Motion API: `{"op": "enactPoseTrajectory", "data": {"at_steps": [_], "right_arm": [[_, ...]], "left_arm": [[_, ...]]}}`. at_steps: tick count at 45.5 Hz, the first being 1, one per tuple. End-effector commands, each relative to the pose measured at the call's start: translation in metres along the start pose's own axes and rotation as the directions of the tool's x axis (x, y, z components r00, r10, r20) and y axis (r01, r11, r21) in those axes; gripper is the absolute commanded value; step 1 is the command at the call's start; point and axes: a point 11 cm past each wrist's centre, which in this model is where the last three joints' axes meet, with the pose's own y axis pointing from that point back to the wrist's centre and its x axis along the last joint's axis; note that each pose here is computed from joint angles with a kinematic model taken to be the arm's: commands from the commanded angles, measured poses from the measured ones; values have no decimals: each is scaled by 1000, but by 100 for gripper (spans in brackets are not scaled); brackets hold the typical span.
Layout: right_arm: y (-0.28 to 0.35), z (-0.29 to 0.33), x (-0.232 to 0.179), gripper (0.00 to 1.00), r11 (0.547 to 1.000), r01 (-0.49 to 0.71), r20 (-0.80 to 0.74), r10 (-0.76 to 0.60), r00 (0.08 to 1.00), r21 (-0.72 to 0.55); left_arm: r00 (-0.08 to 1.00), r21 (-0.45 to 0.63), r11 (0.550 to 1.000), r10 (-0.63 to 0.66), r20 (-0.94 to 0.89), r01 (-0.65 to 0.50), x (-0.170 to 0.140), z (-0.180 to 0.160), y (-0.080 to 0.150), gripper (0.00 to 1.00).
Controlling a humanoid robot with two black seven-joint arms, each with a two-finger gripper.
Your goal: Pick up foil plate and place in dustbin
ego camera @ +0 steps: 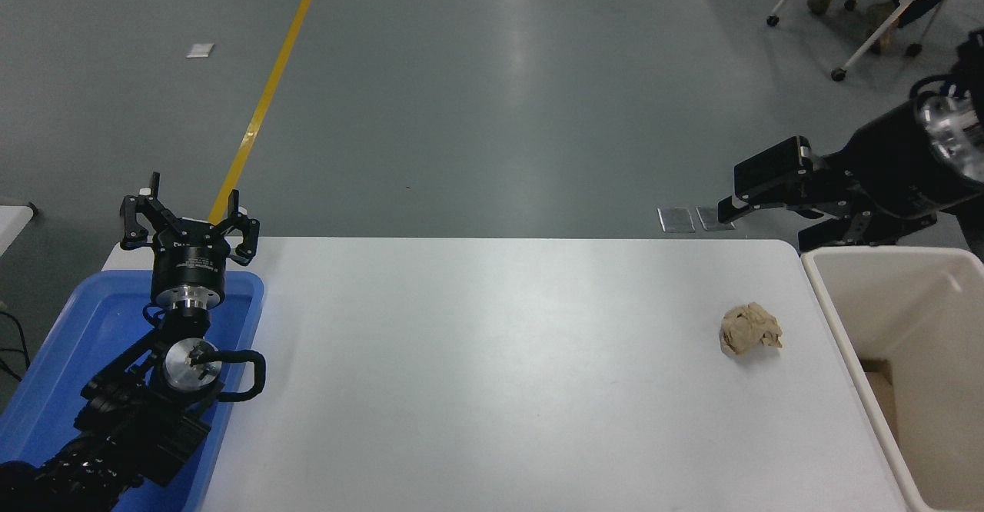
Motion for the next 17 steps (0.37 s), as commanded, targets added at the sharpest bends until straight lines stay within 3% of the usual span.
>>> {"op": "enactPoseTrajectory", "data": {"at_steps": [1,17], "right_arm": [[28,-9,0,100,1000,-25,-52,26,998,13],[32,12,3,100,999,-47,18,47,999,8]], "left_arm": [[1000,-1,1000,2,1,-2,0,1,0,99],[1000,0,1000,1,-2,-1,0,0,0,99]]}}
